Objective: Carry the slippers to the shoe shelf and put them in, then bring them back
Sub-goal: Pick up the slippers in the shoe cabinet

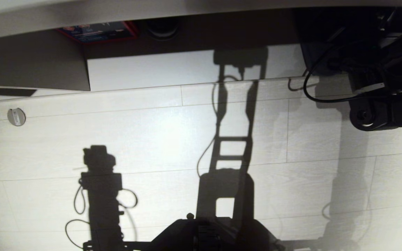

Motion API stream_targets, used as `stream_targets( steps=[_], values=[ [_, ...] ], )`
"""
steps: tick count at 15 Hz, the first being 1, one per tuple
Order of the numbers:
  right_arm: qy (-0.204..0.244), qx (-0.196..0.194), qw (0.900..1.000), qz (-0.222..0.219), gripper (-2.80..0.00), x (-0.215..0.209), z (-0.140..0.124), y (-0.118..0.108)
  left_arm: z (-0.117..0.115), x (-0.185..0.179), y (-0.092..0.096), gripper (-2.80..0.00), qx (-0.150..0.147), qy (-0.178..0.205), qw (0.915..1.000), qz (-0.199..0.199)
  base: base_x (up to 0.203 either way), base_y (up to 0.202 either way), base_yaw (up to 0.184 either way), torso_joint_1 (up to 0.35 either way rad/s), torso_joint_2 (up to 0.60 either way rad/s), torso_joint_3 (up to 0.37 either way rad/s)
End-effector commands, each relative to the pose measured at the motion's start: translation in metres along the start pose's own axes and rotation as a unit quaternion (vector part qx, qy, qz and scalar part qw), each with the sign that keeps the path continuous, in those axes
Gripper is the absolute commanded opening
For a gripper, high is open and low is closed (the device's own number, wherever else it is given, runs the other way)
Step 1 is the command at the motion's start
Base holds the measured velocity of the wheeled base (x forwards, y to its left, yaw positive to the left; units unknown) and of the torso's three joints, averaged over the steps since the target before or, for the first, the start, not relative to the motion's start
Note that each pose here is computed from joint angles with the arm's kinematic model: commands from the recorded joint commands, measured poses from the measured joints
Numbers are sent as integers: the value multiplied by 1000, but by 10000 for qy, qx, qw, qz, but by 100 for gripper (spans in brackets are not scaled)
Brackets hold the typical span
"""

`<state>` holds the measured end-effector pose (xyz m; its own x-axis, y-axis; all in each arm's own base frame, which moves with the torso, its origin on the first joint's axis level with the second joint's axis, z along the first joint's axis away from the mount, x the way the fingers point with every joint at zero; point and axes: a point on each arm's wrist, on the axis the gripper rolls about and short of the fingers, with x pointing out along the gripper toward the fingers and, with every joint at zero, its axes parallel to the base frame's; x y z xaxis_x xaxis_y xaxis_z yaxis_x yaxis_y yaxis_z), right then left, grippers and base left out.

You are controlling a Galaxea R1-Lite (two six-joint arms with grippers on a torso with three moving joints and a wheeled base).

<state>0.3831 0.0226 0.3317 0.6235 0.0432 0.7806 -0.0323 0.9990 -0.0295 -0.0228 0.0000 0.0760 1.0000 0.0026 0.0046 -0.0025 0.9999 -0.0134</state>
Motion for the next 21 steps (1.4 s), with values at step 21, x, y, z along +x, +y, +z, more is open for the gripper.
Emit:
stream_targets(
  steps=[21],
  values=[
    [-585,183,9981,28,0,16,31,0,0,0,0,-280,-2,0,10000,10,0,0,0,0,0,0]
  ],
)
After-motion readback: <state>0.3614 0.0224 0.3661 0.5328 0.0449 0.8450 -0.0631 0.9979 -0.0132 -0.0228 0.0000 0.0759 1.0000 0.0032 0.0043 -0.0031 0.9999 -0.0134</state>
